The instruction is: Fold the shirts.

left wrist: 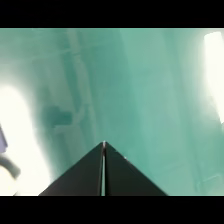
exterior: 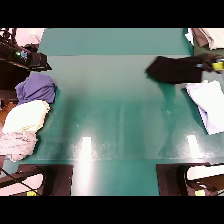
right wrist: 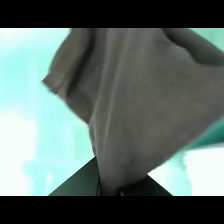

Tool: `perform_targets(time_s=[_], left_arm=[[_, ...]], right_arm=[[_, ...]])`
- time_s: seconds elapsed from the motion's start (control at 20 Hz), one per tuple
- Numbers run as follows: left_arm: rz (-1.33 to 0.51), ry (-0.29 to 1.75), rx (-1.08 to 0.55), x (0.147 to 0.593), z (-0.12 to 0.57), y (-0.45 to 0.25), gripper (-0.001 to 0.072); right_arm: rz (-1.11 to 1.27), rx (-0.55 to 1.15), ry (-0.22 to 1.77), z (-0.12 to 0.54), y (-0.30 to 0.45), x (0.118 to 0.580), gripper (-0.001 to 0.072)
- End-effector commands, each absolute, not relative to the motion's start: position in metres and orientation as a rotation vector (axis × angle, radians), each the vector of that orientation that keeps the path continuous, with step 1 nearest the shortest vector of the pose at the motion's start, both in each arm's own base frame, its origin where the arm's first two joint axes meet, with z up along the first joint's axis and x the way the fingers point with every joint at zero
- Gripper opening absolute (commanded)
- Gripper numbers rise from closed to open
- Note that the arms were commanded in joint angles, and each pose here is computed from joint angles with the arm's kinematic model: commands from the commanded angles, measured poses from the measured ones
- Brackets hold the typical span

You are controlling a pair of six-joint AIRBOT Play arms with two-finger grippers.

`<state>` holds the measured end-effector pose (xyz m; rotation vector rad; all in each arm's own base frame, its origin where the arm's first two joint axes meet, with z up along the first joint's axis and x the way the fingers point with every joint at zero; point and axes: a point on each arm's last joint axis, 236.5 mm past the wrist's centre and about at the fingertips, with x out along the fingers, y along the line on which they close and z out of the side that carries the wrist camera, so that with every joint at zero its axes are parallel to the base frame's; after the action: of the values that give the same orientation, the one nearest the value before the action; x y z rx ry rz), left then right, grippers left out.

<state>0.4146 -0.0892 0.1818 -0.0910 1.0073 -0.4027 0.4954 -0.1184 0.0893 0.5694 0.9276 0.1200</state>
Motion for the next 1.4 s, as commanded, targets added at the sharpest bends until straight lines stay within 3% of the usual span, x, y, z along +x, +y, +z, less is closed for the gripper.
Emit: perform_targets(time_s=[0.0,0.2,0.5,1.05,1.35], left_arm=[[-0.434,0.980,-0.128,0.417,0.188,-0.099,0.0026],[-0.429,0.981,-0.137,0.418,0.188,-0.099,0.0026],[-0.429,0.980,-0.134,0.418,0.188,-0.099,0.0026],[-0.443,0.974,-0.110,0.418,0.188,-0.099,0.0026],[-0.454,0.969,-0.088,0.418,0.188,-0.099,0.0026]], right_arm=[[-0.032,0.635,0.860,0.098,-0.193,0.473,0.0022],[0.013,0.697,0.751,0.129,-0.196,0.475,0.0022],[-0.038,0.585,0.641,0.194,-0.199,0.452,0.0022],[-0.126,0.508,0.750,0.218,-0.181,0.394,0.0022],[-0.343,0.488,1.020,0.180,-0.201,0.328,0.0024]])
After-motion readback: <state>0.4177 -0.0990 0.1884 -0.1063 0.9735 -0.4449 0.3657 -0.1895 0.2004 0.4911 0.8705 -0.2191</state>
